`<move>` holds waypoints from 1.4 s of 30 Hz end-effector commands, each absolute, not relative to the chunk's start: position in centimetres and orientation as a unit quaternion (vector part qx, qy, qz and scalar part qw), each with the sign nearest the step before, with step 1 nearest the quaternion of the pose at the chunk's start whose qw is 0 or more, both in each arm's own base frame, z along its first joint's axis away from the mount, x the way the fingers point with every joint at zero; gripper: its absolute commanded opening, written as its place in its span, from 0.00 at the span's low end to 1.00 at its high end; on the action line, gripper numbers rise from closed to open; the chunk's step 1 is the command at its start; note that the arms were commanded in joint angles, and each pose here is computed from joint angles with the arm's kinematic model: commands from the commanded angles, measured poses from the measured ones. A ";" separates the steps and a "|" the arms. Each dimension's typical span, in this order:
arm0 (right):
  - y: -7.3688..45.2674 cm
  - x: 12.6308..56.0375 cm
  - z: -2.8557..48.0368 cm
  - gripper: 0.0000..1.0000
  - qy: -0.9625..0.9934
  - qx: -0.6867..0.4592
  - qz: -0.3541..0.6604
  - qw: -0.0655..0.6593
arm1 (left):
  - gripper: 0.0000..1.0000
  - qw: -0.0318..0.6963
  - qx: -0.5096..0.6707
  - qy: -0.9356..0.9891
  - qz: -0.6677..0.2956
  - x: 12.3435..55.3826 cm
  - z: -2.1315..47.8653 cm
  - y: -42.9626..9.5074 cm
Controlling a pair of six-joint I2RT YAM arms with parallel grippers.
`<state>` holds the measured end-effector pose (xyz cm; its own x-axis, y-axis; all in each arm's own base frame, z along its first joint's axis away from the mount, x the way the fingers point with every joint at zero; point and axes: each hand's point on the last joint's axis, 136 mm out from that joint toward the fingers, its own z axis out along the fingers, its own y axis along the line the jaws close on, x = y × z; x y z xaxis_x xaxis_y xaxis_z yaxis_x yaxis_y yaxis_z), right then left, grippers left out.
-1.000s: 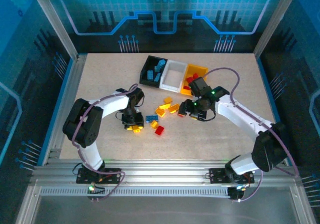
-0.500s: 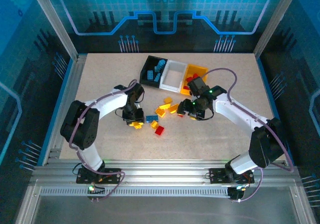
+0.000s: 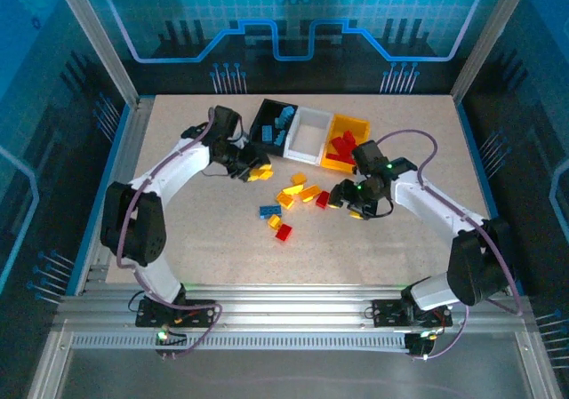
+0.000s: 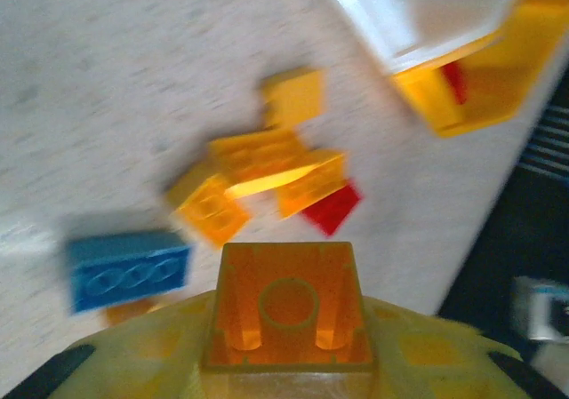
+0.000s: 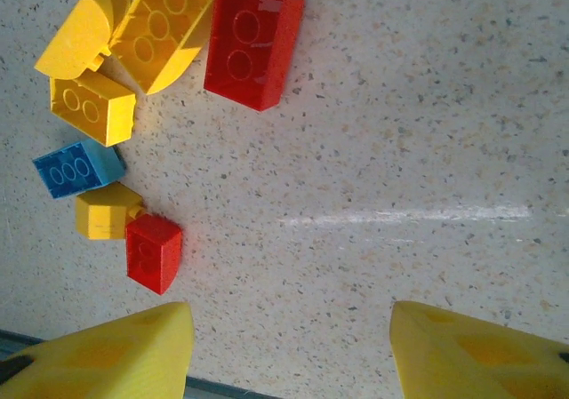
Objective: Sort the legos into containers by color
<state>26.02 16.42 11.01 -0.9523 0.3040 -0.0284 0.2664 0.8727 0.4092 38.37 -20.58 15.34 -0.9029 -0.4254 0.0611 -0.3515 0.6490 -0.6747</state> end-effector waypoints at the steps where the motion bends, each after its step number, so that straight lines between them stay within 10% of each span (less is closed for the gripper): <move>1: 16.1 25.1 11.1 0.61 0.964 0.144 0.219 0.038 | 0.37 0.050 -0.235 0.869 -0.433 42.2 17.5 -23.4; 19: 14.5 22.1 9.7 0.62 0.959 0.168 0.227 0.026 | 0.37 0.070 -0.238 0.836 -0.490 54.3 18.4 -30.1; 42: 14.5 22.7 10.7 0.62 0.962 0.157 0.222 0.029 | 0.55 0.050 -0.248 0.841 -0.479 55.8 15.2 -31.6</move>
<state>22.70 14.76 9.83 -0.9480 0.3180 0.0147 0.2934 0.8548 0.4282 56.29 -31.02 13.44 -0.8594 -0.4869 0.1561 -0.3875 0.4210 -0.8201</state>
